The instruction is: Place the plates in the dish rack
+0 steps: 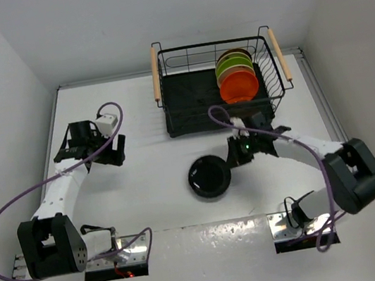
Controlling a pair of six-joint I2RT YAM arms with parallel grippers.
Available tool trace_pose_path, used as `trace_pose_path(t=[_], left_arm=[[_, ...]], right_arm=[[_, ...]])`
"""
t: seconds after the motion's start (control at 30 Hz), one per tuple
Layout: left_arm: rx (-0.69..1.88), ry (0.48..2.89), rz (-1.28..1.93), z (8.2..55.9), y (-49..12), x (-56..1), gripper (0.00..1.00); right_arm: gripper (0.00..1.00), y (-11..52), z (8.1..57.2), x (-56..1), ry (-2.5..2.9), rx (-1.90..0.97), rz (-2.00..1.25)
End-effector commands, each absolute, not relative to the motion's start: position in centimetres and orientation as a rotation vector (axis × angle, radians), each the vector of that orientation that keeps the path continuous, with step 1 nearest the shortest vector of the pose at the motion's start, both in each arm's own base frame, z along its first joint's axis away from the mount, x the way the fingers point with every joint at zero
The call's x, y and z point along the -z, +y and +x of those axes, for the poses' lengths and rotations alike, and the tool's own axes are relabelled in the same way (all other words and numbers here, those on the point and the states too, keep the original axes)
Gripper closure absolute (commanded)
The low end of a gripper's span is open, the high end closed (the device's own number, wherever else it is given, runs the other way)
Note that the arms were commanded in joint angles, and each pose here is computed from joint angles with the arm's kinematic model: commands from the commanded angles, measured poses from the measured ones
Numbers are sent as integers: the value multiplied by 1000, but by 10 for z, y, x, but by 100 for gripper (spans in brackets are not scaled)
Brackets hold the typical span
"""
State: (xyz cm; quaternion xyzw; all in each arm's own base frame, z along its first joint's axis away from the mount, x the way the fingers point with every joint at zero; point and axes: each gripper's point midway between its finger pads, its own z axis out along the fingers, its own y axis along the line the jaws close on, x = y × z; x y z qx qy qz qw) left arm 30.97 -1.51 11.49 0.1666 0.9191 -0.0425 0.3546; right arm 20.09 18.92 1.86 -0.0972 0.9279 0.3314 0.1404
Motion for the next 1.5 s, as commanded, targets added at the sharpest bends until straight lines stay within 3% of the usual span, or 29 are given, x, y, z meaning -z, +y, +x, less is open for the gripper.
trace_pose_path(t=[0.0, 0.23, 0.37, 0.47, 0.6, 0.77, 1.27, 1.47], left_arm=[[101, 2332, 406, 315, -12, -125, 10], [101, 2364, 384, 316, -6, -116, 10], [91, 2387, 368, 316, -1, -110, 10], [94, 2399, 368, 318, -1, -107, 10], [83, 2411, 331, 320, 9, -106, 10], [83, 2438, 281, 320, 21, -99, 10], [119, 2499, 216, 329, 31, -83, 10], [122, 2508, 215, 327, 30, -82, 10]], right_arm=[[100, 209, 270, -137, 2230, -810, -644], [100, 203, 364, -361, 1564, -496, -746], [100, 163, 414, -429, 1273, -97, -789], [100, 118, 448, -448, 1143, 98, -810], [100, 95, 489, -414, 1188, 186, -978], [100, 67, 504, -381, 1189, 190, -1120], [100, 52, 511, -228, 1388, 269, -1429], [100, 54, 530, -217, 1352, 447, -1433]])
